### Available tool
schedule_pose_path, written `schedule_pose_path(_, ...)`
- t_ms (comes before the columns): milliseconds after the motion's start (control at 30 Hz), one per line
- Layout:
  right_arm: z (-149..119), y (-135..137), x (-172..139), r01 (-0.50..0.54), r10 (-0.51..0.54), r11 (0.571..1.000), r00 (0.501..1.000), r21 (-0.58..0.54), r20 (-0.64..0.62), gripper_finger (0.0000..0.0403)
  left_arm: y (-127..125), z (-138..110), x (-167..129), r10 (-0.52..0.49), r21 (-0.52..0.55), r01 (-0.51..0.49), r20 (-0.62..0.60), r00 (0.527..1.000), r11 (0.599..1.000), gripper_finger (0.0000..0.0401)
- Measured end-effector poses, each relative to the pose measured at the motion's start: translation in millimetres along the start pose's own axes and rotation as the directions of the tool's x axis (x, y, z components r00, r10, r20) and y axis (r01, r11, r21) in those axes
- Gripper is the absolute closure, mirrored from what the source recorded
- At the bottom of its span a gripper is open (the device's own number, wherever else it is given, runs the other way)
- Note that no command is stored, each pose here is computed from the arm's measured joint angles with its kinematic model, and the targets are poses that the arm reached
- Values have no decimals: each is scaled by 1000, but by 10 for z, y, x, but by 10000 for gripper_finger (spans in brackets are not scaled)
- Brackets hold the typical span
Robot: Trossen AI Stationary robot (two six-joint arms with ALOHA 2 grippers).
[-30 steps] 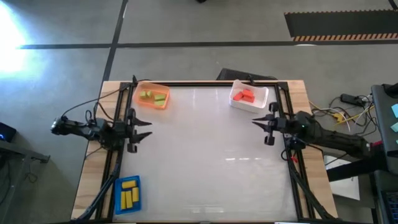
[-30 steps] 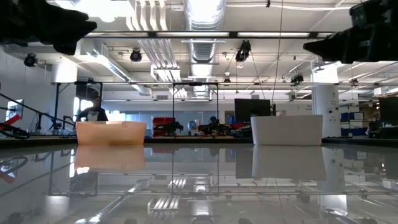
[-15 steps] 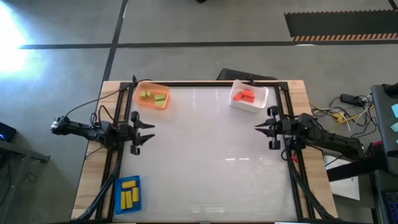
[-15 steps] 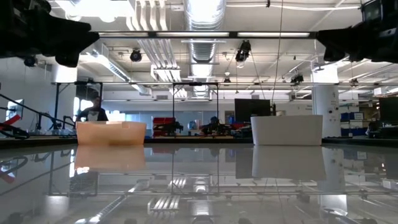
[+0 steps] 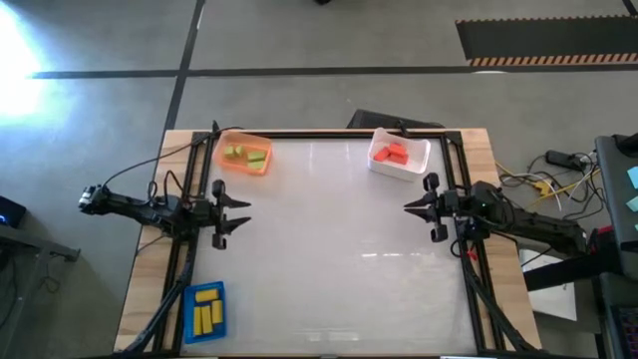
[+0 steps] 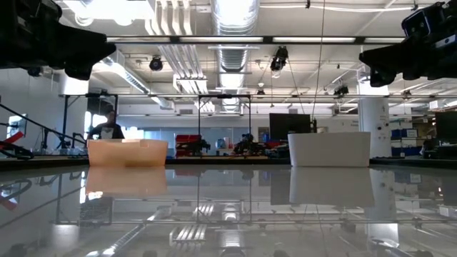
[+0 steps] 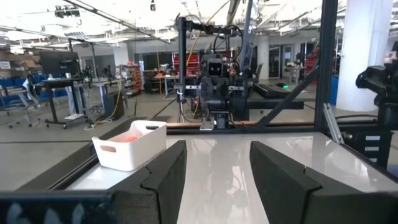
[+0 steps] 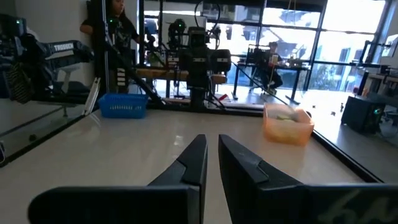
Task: Sort & place blocks by color
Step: Return to Home Position
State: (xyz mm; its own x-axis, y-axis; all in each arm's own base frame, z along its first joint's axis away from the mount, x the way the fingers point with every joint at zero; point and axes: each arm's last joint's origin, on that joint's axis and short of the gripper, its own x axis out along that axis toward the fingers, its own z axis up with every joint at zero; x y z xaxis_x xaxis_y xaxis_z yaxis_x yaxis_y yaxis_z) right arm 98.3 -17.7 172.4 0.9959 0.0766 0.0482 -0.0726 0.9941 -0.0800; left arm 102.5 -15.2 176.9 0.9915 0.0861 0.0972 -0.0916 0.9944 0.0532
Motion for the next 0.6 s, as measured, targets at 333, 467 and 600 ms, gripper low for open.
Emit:
schedule_pose_path(333,-2,0,0,0,0,1000,1000,0,0,371,-11,-38,25,-3,12,3,-37,999,1000,239)
schedule_pose_path(467,-2,0,0,0,0,1000,1000,0,-1,371,-16,-54,33,-4,17,5,-53,999,1000,239)
schedule_pose_path(600,-2,0,0,0,0,1000,1000,0,-1,371,-19,-68,41,-5,22,6,-67,998,1000,239)
